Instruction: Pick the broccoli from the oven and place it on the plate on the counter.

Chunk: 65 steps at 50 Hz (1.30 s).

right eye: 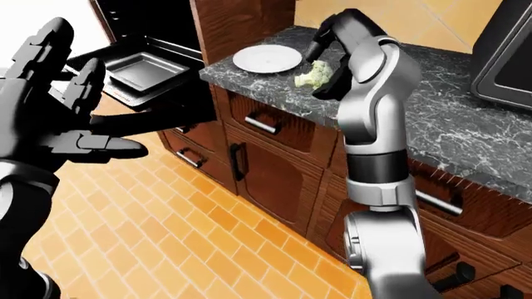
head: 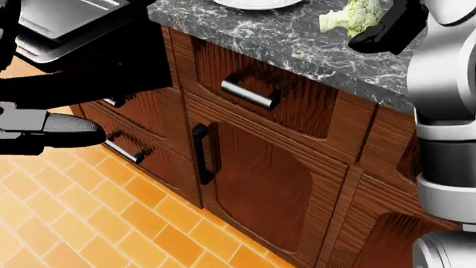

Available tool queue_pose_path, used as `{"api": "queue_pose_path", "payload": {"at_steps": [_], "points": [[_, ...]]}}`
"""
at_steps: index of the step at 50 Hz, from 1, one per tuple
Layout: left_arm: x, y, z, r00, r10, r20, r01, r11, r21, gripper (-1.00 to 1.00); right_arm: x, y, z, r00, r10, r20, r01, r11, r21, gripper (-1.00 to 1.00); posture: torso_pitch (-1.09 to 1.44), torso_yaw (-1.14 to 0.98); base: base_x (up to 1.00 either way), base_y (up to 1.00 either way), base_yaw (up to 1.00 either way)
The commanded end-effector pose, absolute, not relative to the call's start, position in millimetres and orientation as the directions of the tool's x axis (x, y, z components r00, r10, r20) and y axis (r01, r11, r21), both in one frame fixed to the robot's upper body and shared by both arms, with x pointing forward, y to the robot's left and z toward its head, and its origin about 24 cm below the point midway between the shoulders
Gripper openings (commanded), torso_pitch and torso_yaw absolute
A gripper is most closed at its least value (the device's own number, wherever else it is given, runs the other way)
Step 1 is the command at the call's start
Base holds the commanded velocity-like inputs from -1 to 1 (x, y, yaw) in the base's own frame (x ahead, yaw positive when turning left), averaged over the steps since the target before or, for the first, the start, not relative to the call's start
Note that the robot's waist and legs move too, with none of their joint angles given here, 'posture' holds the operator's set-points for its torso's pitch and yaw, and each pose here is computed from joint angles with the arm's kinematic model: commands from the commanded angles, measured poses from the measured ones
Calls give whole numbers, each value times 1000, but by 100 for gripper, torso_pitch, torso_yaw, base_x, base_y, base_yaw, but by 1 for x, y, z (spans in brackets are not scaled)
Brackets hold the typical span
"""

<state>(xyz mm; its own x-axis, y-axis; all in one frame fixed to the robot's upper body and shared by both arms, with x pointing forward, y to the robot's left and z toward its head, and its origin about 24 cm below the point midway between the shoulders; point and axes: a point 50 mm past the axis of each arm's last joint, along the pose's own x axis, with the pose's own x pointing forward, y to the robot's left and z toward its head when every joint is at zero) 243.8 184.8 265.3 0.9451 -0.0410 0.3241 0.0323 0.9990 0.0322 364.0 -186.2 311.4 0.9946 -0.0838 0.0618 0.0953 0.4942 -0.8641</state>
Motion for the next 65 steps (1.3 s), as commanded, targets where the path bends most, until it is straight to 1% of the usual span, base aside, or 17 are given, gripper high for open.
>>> {"api": "queue_pose_path", "payload": {"at_steps": [1,8,24,29,37,49,55,65], "points": [[240,185,275,926,-44,376,30,999,43,100,358,-187,330,985,-92,143,170,487,-857,-100,12,0,88,0,0],[241,188,277,925,-38,378,25,999,40,100,357,-187,333,984,-88,152,176,487,-855,-100,12,0,67,0,0],[238,195,282,923,-21,385,9,999,32,100,351,-184,344,979,-74,190,202,476,-856,-100,12,0,1,0,0],[236,197,283,922,-18,387,7,1000,30,100,353,-183,344,978,-73,195,206,479,-853,-100,12,0,0,39,0],[236,198,282,922,-14,387,4,1000,27,100,354,-184,343,978,-79,194,207,488,-848,-100,12,0,0,0,98],[235,198,281,922,-15,387,6,1000,26,100,354,-181,348,976,-70,207,214,494,-843,-100,12,0,0,1,0],[231,197,287,918,-22,397,11,1000,29,100,361,-173,347,977,-54,205,203,507,-838,-100,12,0,0,0,0],[230,196,289,917,-25,399,13,999,33,100,393,-150,348,984,-29,177,166,525,-835,-100,12,0,0,0,0]]}}
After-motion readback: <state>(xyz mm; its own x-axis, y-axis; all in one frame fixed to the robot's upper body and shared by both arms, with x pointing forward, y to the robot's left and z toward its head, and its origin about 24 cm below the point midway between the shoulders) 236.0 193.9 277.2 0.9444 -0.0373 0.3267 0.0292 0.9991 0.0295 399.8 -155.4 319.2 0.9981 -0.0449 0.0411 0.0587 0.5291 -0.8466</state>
